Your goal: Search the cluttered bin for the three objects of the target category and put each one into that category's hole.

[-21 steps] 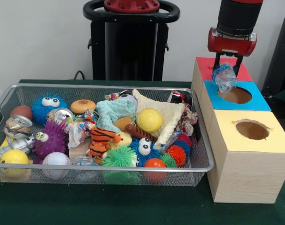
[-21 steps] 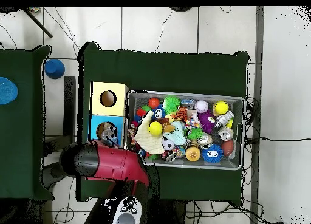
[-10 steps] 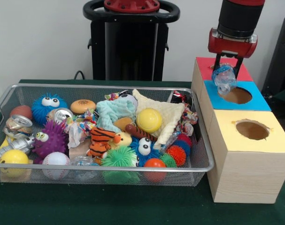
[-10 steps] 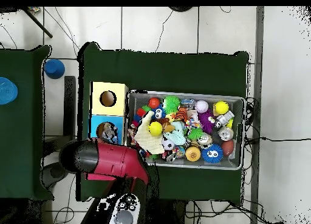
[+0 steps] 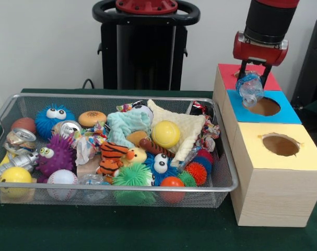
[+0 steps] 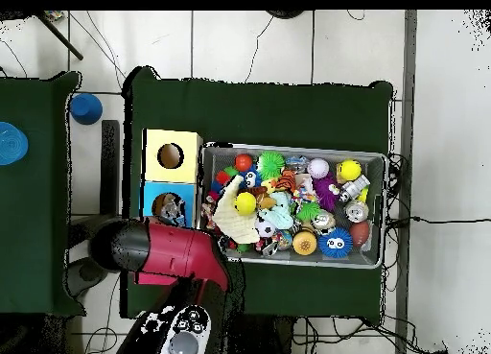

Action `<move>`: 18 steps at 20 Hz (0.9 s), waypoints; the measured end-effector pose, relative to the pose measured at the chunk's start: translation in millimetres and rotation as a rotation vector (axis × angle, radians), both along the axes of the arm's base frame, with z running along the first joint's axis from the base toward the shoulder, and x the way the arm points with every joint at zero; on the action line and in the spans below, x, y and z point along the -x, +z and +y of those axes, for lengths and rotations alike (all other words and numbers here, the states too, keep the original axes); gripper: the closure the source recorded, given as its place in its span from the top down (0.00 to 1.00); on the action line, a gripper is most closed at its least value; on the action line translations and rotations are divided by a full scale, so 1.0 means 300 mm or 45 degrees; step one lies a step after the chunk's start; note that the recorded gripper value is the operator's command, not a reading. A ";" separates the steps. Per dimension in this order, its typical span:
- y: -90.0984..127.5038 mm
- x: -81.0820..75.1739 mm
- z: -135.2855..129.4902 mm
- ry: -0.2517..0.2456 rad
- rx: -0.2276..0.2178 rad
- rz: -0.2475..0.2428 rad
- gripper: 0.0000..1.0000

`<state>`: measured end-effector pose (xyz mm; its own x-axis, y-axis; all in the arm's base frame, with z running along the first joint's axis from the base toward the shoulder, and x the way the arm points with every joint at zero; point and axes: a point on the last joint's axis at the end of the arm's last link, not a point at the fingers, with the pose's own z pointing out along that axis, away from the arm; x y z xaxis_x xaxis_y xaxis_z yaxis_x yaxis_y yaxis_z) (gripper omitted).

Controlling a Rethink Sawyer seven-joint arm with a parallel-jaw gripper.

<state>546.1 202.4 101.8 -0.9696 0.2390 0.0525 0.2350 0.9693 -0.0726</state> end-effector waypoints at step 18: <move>-0.003 -0.013 0.005 -0.029 0.016 0.029 0.00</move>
